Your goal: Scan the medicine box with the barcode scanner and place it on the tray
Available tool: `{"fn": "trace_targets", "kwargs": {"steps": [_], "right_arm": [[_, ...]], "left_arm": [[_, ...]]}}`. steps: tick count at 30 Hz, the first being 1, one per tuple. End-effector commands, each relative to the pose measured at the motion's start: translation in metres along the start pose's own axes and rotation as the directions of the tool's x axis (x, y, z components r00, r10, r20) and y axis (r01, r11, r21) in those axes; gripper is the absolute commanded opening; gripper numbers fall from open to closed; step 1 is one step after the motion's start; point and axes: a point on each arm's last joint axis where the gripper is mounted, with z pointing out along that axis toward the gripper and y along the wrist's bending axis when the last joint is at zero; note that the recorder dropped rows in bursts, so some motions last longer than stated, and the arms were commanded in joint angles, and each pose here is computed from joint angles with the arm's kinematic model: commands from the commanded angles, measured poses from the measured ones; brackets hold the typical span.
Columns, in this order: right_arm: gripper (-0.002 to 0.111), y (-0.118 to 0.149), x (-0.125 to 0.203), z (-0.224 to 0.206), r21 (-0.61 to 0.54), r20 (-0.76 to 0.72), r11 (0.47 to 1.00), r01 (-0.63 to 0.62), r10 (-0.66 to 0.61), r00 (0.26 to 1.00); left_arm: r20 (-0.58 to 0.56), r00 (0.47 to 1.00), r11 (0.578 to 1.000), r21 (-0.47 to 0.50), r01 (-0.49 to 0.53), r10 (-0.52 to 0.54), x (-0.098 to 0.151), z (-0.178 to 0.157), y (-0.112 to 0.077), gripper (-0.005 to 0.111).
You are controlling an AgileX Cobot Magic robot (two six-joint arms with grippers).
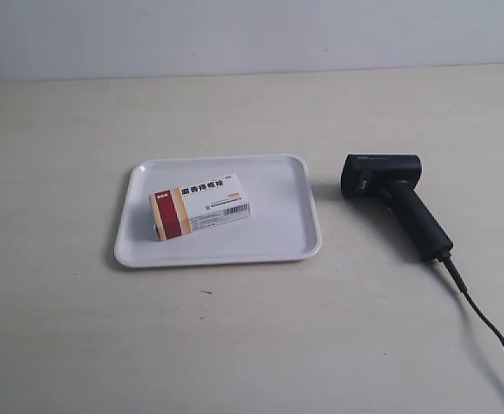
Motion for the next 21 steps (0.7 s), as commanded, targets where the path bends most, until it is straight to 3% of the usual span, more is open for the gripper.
{"fn": "trace_targets", "kwargs": {"steps": [1, 11, 18, 21], "right_arm": [[0.000, 0.000, 0.001, 0.000, -0.001, 0.000, 1.000, -0.004, 0.004, 1.000], [0.000, 0.000, 0.003, 0.000, 0.000, 0.002, 1.000, -0.006, 0.006, 1.000], [0.000, -0.011, 0.095, 0.003, 0.031, -0.189, 0.999, -0.025, 0.031, 0.982], [0.000, -0.013, 0.116, 0.001, 0.045, -0.251, 0.998, -0.047, 0.057, 0.966]], "left_arm": [[0.008, 1.000, 1.000, 0.003, 0.007, -0.007, -0.001, -0.001, 0.000, 0.002], [0.008, 1.000, 1.000, 0.003, 0.007, -0.007, -0.001, -0.001, 0.000, 0.002], [0.008, 1.000, 1.000, 0.002, 0.008, -0.008, -0.001, -0.001, 0.000, 0.002], [0.008, 1.000, 1.000, 0.002, 0.008, -0.008, -0.001, -0.001, 0.000, 0.002]]}}
